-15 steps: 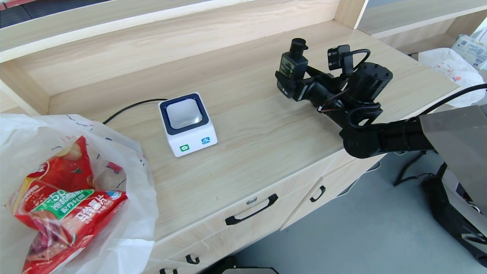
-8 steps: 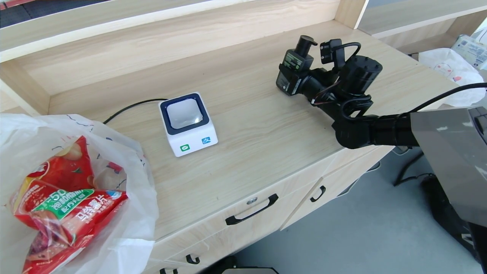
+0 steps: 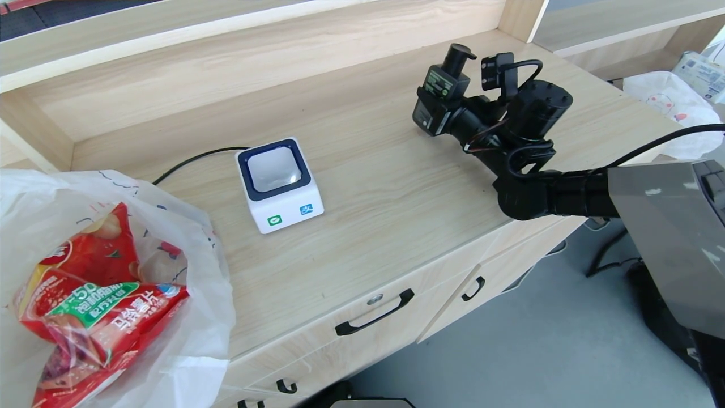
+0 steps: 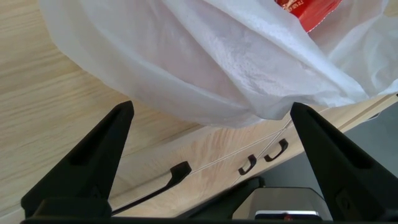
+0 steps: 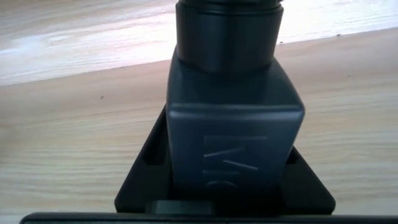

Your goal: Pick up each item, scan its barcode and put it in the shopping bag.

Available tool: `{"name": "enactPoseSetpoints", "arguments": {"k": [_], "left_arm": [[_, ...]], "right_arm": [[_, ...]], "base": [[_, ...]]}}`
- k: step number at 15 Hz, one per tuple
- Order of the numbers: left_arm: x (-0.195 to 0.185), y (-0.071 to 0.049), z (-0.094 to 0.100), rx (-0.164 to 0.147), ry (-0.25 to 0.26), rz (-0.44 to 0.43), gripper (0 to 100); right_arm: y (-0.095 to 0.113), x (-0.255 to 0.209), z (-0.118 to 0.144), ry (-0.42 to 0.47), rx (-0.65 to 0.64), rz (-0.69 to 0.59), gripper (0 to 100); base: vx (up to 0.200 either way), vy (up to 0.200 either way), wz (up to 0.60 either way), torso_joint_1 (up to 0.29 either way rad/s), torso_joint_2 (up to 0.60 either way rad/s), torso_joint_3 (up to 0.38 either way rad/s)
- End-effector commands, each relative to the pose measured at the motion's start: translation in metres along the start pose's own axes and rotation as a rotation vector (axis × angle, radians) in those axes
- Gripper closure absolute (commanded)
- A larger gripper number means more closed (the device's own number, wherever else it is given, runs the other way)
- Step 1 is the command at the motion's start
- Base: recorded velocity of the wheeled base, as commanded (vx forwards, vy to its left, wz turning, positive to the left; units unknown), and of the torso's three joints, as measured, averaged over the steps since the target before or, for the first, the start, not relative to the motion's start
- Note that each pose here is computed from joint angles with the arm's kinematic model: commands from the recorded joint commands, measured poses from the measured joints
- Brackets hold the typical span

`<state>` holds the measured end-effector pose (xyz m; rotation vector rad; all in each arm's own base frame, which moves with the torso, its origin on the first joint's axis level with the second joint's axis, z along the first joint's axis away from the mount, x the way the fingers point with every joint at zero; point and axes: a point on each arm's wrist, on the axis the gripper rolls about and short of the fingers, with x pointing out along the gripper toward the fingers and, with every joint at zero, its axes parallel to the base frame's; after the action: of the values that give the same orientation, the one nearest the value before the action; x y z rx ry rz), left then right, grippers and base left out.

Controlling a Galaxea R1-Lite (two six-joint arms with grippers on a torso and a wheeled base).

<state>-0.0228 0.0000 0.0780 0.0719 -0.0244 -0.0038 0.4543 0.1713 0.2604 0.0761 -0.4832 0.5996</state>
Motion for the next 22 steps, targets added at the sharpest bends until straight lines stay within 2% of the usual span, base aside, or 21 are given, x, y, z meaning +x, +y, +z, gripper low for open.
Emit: {"name": "enactPoseSetpoints", "arguments": {"k": [1,4,8,9,11,14,15,17,20,22], "left_arm": [[0.0,0.0,0.0,0.0,0.003,-0.002,0],[0.0,0.0,0.0,-0.001,0.004,-0.002,0],[0.0,0.0,0.0,-0.001,0.006,-0.002,0],[0.0,0.0,0.0,-0.001,0.006,-0.002,0],[0.0,0.0,0.0,-0.001,0.006,-0.002,0],[0.0,0.0,0.0,-0.001,0.006,0.0,0],[0.0,0.0,0.0,-0.001,0.006,-0.002,0],[0.0,0.0,-0.001,0.0,0.006,-0.002,0],[0.0,0.0,-0.001,0.0,0.006,-0.002,0],[0.0,0.0,-0.001,-0.001,0.007,-0.002,0]], "right_arm": [[0.012,-0.001,0.028,-0.064,0.0,-0.006,100],[0.05,-0.016,0.07,-0.1,0.097,-0.056,100],[0.089,-0.056,0.116,-0.071,0.068,0.01,100],[0.092,-0.062,0.119,-0.063,0.063,0.014,100],[0.105,-0.105,0.134,-0.006,0.063,0.032,100],[0.136,-0.152,0.148,0.022,0.122,0.048,100],[0.154,-0.17,0.15,0.054,0.212,0.03,100],[0.178,-0.166,0.149,0.075,0.383,0.08,100],[0.194,-0.123,0.155,-0.004,0.554,0.137,100],[0.198,-0.126,0.155,-0.001,0.619,0.182,100]], "base": [[0.0,0.0,0.0,0.0,0.0,0.0],[0.0,0.0,0.0,0.0,0.0,0.0],[0.0,0.0,0.0,0.0,0.0,0.0],[0.0,0.0,0.0,0.0,0.0,0.0],[0.0,0.0,0.0,0.0,0.0,0.0],[0.0,0.0,0.0,0.0,0.0,0.0],[0.0,0.0,0.0,0.0,0.0,0.0],[0.0,0.0,0.0,0.0,0.0,0.0],[0.0,0.0,0.0,0.0,0.0,0.0],[0.0,0.0,0.0,0.0,0.0,0.0]]}}
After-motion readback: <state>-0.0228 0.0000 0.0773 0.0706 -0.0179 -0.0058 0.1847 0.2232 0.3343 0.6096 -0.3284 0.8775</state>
